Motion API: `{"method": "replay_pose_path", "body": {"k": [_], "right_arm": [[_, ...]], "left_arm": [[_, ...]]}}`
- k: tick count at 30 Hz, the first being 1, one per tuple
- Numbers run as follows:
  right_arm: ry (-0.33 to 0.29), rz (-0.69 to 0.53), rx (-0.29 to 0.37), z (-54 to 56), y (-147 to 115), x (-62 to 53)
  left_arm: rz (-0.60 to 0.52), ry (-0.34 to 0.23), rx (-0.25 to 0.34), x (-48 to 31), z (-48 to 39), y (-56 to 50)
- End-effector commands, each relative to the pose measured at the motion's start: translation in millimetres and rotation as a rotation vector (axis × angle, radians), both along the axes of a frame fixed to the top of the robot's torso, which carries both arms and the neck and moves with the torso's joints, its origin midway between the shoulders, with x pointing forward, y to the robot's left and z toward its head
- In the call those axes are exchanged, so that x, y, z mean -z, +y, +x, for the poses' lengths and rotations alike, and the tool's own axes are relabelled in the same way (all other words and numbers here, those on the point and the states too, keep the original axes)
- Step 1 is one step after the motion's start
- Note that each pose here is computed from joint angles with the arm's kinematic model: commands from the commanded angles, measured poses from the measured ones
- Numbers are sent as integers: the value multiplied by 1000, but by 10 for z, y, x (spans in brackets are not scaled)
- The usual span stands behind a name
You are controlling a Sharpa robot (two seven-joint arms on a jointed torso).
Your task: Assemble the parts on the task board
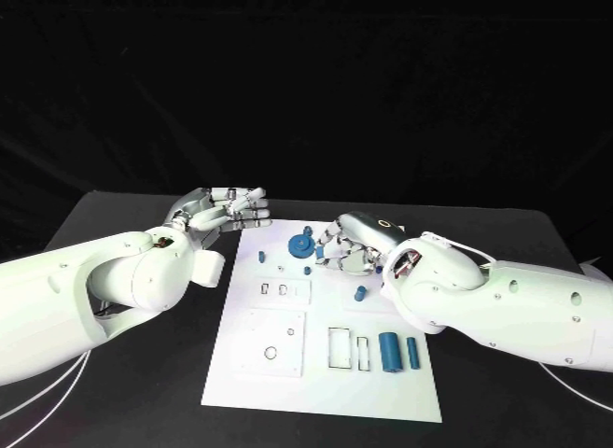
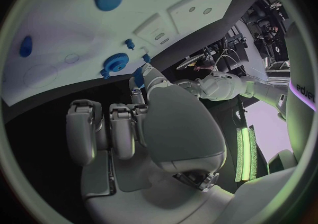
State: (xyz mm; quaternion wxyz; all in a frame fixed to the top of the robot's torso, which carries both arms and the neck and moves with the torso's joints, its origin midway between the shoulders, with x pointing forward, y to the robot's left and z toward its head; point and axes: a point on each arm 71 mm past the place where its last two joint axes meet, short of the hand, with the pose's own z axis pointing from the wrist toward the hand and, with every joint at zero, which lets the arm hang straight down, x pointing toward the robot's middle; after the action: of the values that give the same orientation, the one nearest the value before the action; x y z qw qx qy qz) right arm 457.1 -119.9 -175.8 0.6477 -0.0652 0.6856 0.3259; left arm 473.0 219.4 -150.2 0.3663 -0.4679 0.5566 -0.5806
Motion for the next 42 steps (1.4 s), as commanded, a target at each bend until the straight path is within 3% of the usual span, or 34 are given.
{"method": "replay_pose_path", "body": {"k": [1, 9, 22, 42], "right_arm": [[-49, -60, -15, -36, 122, 71], [-35, -90, -66, -137, 400, 224], [6, -132, -90, -193, 581, 382], [39, -185, -99, -195, 635, 481]], "left_arm": [[-12, -9, 18, -16, -5, -28], [-10, -7, 20, -13, -4, -38], [-10, -6, 22, -14, -9, -46], [-9, -5, 22, -15, -13, -41]]}}
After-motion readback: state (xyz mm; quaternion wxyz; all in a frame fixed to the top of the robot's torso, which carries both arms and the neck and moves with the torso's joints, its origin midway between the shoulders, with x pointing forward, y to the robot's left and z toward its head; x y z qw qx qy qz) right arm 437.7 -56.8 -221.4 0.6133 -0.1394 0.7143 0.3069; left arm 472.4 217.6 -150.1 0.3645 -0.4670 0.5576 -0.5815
